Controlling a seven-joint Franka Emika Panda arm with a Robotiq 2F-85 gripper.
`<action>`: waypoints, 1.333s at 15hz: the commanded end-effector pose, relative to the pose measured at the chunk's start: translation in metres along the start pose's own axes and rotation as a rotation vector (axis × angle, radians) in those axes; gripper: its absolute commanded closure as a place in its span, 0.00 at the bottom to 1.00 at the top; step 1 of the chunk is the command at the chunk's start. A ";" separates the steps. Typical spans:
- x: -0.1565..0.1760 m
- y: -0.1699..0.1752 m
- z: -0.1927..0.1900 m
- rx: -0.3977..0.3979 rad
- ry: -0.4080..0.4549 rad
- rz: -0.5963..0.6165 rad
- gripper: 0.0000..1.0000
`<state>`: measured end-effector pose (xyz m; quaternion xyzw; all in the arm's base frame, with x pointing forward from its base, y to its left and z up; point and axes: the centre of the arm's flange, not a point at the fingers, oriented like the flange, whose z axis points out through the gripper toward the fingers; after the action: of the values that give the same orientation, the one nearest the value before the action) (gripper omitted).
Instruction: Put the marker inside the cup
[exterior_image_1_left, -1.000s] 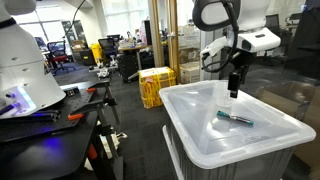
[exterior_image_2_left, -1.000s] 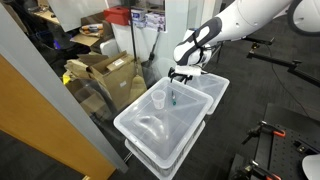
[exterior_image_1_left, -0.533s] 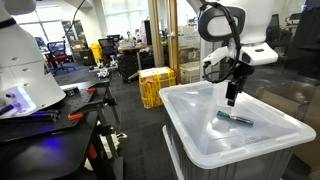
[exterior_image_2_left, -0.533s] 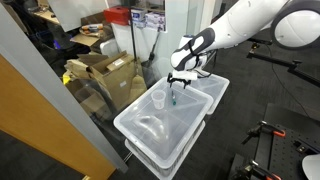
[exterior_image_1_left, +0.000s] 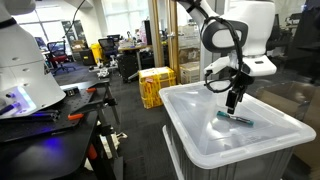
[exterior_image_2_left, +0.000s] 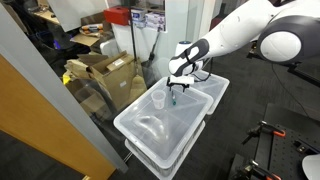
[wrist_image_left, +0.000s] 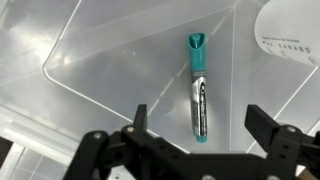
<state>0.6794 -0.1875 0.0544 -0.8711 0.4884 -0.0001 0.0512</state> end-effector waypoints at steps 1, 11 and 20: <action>0.016 -0.011 0.009 -0.028 0.000 0.023 0.00; 0.033 -0.011 0.031 -0.021 -0.012 0.029 0.00; 0.037 -0.024 0.043 -0.036 -0.036 0.032 0.00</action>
<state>0.7025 -0.1988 0.0183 -0.8697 0.4912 0.0149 0.0467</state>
